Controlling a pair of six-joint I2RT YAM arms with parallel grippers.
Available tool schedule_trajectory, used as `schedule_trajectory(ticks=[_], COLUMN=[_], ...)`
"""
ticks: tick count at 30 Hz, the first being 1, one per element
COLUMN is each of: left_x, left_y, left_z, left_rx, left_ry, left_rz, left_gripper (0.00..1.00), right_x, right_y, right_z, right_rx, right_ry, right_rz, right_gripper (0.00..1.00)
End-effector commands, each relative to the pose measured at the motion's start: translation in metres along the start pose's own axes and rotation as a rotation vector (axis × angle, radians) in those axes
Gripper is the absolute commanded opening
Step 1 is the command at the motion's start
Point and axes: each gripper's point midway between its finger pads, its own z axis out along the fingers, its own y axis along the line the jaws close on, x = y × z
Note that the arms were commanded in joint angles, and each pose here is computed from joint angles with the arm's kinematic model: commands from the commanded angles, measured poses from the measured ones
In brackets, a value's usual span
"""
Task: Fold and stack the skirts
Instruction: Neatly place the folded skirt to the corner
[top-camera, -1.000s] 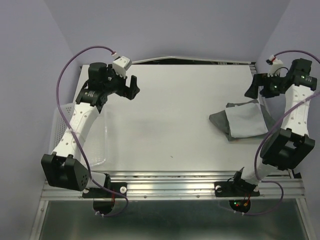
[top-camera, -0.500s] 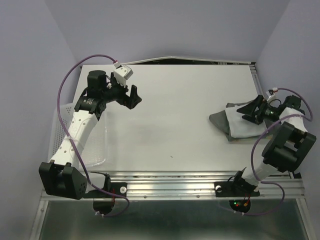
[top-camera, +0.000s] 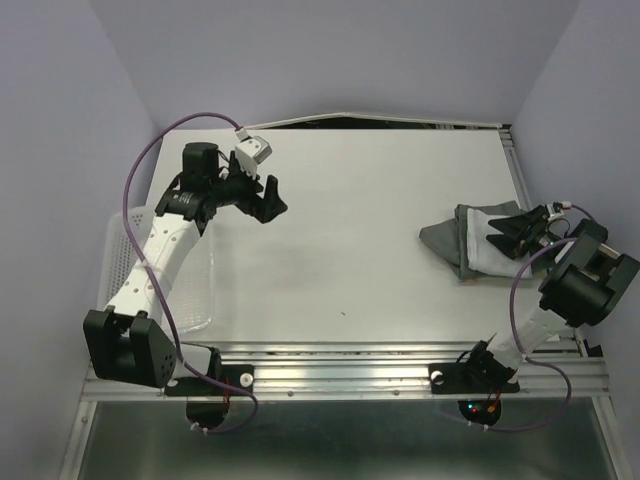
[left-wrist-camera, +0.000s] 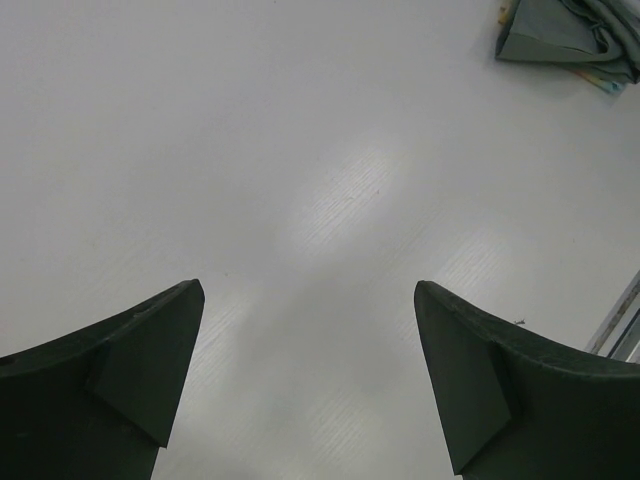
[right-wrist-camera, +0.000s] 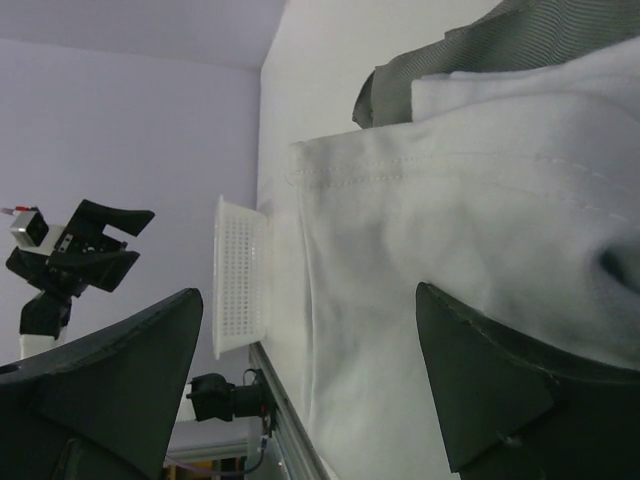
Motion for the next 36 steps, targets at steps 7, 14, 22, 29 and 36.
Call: schedule_trajectory(ticks=[7,14,22,29,36], left_x=[-0.007,-0.008,0.054,0.087,0.108], left_y=[0.005,0.029,0.07,0.066,0.062], left_z=[0.004,-0.002,-0.027,-0.047,-0.055], left_rx=[0.004,-0.058,-0.196,-0.31,-0.352], left_ry=[-0.009,-0.047,0.044,0.084,0.121], left_rz=[-0.01,-0.056,-0.086,0.016,0.066], left_gripper=[0.99,0.99,0.99,0.99,0.99], right_x=[-0.046,-0.019,0.111,0.19,0.19], right_y=[0.063,0.113,0.119,0.079,0.076], right_z=[-0.005,0.053,0.13,0.122,0.112], right_rx=[0.017,0.164,0.266,0.328,0.354], right_ry=[0.015,0.126,0.445,0.576,0.53], right_rz=[-0.238,-0.482,-0.878,-1.053,-1.074], right_gripper=[0.96,1.0,1.0,1.0,1.0])
